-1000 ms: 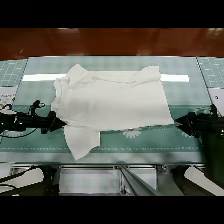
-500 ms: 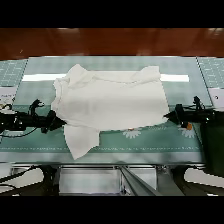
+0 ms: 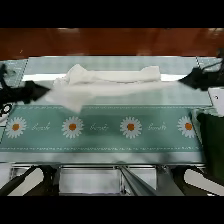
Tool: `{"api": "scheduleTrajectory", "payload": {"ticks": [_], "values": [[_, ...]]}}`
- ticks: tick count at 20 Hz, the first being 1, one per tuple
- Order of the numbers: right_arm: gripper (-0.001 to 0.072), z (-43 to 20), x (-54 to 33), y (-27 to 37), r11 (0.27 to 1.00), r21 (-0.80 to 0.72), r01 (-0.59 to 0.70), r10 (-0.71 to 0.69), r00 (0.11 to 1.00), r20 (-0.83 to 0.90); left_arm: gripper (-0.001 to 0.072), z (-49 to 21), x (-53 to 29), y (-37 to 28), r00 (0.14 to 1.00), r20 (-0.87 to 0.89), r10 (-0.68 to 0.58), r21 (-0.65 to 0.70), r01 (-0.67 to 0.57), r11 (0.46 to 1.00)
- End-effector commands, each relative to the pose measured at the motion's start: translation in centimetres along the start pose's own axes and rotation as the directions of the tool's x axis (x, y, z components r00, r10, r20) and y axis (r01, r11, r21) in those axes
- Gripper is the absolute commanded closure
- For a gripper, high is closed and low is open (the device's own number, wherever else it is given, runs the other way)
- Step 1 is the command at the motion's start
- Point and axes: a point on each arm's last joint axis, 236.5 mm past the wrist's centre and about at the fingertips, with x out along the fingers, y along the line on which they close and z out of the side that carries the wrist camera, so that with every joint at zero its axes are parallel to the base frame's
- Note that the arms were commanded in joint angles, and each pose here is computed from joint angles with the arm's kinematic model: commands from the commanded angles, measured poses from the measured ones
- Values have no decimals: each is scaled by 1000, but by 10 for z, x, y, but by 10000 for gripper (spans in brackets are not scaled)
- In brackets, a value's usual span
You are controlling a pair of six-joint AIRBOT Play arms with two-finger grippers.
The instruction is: Fold the shirts.
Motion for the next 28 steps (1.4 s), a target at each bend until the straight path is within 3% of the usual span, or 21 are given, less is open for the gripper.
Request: {"api": "scheduleTrajectory", "payload": {"ticks": [1, 4, 7, 11, 14, 17, 19, 23, 28], "values": [[684, 68, -102, 96, 972, -232, 37, 29, 961, 276, 684, 79, -86, -141, 940, 294, -174, 308, 80, 948], [684, 80, -193, 179, 907, -406, 113, 102, 876, 471, 684, 94, -163, -243, 854, 429, -294, 540, 19, 842], [684, 57, -271, 241, 834, -503, 228, 160, 772, 615, 684, 75, -229, -323, 761, 503, -410, 683, -59, 728], [683, 0, -349, 267, 757, -476, 448, 102, 639, 763, 684, 16, -288, -382, 683, 551, -479, 755, -165, 635], [683, -47, -380, 265, 732, -414, 541, 34, 578, 815, 683, -19, -320, -375, 630, 675, -385, 682, -333, 651], [683, -83, -401, 253, 737, -334, 587, -39, 531, 847, 683, -49, -369, -359, 488, 826, -282, 542, -551, 635], [683, -96, -403, 244, 750, -312, 584, -70, 538, 840, 684, -68, -385, -340, 442, 875, -199, 454, -604, 655], [684, -92, -360, 204, 790, -288, 541, -176, 651, 739, 684, -66, -370, -310, 499, 861, -93, 419, -596, 685], [684, -61, -259, 158, 863, -313, 396, -163, 805, 570, 683, -11, -252, -190, 758, 623, 193, 346, -489, 801]]}}
